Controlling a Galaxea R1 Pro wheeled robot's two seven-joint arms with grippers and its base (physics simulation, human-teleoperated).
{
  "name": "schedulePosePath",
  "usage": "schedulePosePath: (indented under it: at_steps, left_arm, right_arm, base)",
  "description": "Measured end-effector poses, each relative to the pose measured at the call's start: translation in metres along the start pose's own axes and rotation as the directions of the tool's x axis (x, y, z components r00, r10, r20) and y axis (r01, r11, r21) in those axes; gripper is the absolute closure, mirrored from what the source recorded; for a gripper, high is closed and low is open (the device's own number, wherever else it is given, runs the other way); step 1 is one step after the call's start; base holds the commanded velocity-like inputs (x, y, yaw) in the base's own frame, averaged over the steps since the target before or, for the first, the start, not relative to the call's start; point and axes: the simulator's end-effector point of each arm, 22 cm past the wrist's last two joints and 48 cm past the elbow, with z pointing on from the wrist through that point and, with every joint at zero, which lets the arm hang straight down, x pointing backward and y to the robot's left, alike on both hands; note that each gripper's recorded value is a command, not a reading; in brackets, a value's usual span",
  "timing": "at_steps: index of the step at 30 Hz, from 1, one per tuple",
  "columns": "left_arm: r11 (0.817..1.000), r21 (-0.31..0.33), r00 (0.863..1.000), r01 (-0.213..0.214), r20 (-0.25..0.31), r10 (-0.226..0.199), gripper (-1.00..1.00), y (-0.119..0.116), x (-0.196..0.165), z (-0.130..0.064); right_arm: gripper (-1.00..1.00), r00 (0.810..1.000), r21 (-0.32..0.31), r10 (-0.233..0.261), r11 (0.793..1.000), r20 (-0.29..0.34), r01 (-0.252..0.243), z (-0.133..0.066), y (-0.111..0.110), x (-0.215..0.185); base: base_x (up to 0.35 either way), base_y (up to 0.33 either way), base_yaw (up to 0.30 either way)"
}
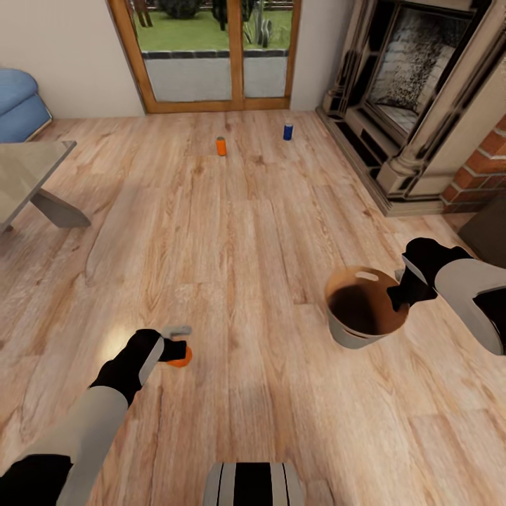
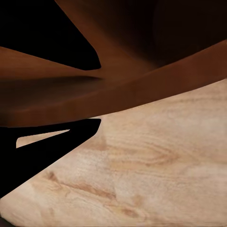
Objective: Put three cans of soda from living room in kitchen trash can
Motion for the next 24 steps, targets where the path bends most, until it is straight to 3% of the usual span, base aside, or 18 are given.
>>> schedulePosePath:
  at_steps: [2, 5, 10, 14, 19, 24]
  left_arm:
    - [0.997, 0.08, 0.999, 0.004, -0.034, -0.001, 1.0, -0.016, 0.007, -0.004]
    - [0.992, 0.128, 0.998, 0.009, -0.066, 0.0, 1.0, -0.026, 0.006, -0.013]
    - [0.987, 0.162, 0.996, 0.005, -0.086, 0.009, 1.0, -0.036, -0.039, -0.05]
    - [0.988, 0.154, 0.999, -0.003, -0.036, 0.009, 1.0, -0.025, -0.097, -0.089]
    - [0.988, 0.155, 0.996, -0.007, 0.09, -0.007, 1.0, -0.001, -0.17, -0.143]
    - [0.972, 0.235, 0.983, -0.023, 0.181, -0.021, 1.0, -0.007, -0.221, -0.197]
  right_arm:
    - [1.0, 1.0, -0.004, -0.014, 1.0, 0.01, 0.014, -0.006, 0.007, -0.003]
    - [1.0, 0.999, -0.038, -0.021, 0.999, 0.03, 0.022, -0.016, 0.027, -0.008]
    - [1.0, 0.998, -0.065, -0.045, 0.997, 0.049, 0.048, -0.028, 0.052, -0.01]
    - [1.0, 0.996, -0.054, -0.08, 0.995, 0.043, 0.082, -0.027, 0.063, -0.002]
    - [1.0, 0.994, -0.09, -0.11, 0.99, 0.02, 0.111, -0.014, 0.094, 0.019]
    - [1.0, 0.99, -0.068, -0.137, 0.988, 0.01, 0.138, -0.012, 0.095, 0.031]
  base:
    - [0.0, 0.0, 0.0]
    - [0.0, 0.0, 0.0]
    - [0.0, 0.0, 0.0]
    - [0.0, 0.0, 0.0]
    - [0.0, 0.0, 0.0]
    - [0.0, 0.0, 0.0]
